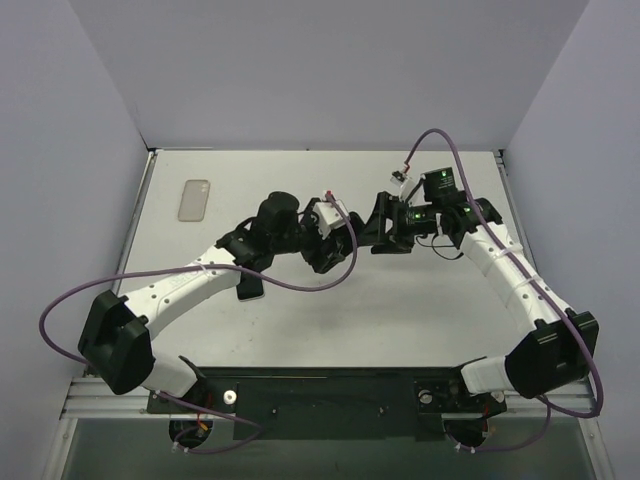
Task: Take the phone out of the phone case
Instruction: Pick up the phone at the center of the board.
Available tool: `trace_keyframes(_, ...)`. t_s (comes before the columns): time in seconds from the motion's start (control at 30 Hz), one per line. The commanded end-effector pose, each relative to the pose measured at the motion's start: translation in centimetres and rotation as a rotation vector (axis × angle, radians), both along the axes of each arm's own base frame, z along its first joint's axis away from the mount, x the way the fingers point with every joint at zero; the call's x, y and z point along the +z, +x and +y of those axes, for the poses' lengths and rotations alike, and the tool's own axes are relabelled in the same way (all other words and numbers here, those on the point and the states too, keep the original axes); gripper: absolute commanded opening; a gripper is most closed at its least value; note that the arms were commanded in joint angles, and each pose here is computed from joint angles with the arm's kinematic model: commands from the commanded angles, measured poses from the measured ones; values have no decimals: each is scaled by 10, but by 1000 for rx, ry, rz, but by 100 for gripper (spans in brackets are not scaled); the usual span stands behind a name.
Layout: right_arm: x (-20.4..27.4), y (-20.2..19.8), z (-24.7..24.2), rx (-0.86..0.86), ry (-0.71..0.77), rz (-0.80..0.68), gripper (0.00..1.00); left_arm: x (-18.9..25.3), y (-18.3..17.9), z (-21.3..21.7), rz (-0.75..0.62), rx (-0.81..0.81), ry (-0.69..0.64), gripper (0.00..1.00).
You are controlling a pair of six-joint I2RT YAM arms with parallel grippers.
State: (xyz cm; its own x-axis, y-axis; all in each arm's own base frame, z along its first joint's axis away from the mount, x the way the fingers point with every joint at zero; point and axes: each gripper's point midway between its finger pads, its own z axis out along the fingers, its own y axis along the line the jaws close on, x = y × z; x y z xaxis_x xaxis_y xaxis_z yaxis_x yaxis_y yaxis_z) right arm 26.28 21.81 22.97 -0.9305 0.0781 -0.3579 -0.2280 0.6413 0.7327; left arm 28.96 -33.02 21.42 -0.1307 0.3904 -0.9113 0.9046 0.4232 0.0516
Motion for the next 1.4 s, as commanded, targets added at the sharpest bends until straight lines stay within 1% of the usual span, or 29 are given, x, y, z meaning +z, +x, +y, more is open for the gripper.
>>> trace_keyframes(0.0,2,4,6,21,11,1,61,49,-12,-14,-171,-101,-93,0)
trace_keyframes(0.1,-4,6,8,26,2,17,54,48,-19,-16,-184,-127,-81,0)
trace_keyframes(0.27,-13,-4,15,61,-10,32,47,39,-41,-22,-260,-188,-7,0)
trace_keyframes(0.3,-14,-5,16,66,-11,33,44,37,-43,-22,-260,-195,2,0)
trace_keyframes(0.4,-18,-14,21,96,-12,43,37,38,-52,-24,-273,-219,-7,0)
trace_keyframes(0.43,-23,-17,21,101,-19,55,33,39,-54,-25,-276,-229,-9,0)
trace_keyframes(0.47,-23,-21,23,121,-19,45,21,42,-56,-25,-278,-233,-16,0)
trace_keyframes(0.53,-25,-26,25,127,-27,32,0,46,-58,-25,-277,-233,-29,0)
trace_keyframes(0.57,-28,-25,26,114,-26,17,0,47,-59,-25,-270,-226,-39,0)
trace_keyframes(0.6,-23,-23,23,72,-34,-21,0,54,-54,-24,-286,-185,-58,0)
trace_keyframes(0.63,-25,-11,19,7,-53,-71,0,59,-52,-25,-266,-155,-79,19)
trace_keyframes(0.67,-11,-9,16,-58,-23,-115,0,67,-45,-23,-266,-101,-100,33)
trace_keyframes(0.7,-10,2,12,-133,-4,-167,0,69,-41,-21,-221,-48,-124,56)
trace_keyframes(0.73,11,5,11,-205,73,-198,0,88,-29,-18,-252,21,-180,68)
trace_keyframes(0.77,18,13,11,-249,126,-257,0,95,-26,-13,-227,58,-223,83)
trace_keyframes(0.8,37,12,10,-293,195,-275,0,103,-22,-11,-237,74,-267,84)
trace_keyframes(0.83,39,16,9,-321,218,-297,0,115,-20,-6,-214,98,-327,84)
trace_keyframes(0.9,41,19,4,-376,236,-299,0,134,-14,7,-211,157,-433,84)
trace_keyframes(0.97,41,18,4,-397,258,-288,0,147,-20,13,-195,158,-538,85)
trace_keyframes(1.03,42,17,4,-403,281,-295,0,156,-25,19,-239,137,-588,85)
trace_keyframes(1.07,40,16,2,-410,277,-295,0,155,-24,22,-239,152,-589,85)
trace_keyframes(1.17,49,14,-12,-474,284,-347,0,165,-7,44,-257,305,-635,86)
trace_keyframes(1.27,63,15,-12,-494,358,-376,0,171,-4,54,-244,349,-674,86)
trace_keyframes(1.33,74,18,-18,-549,407,-407,0,169,0,59,-211,404,-702,86)
trace_keyframes(1.37,84,15,-24,-579,443,-437,0,170,7,65,-190,467,-721,84)
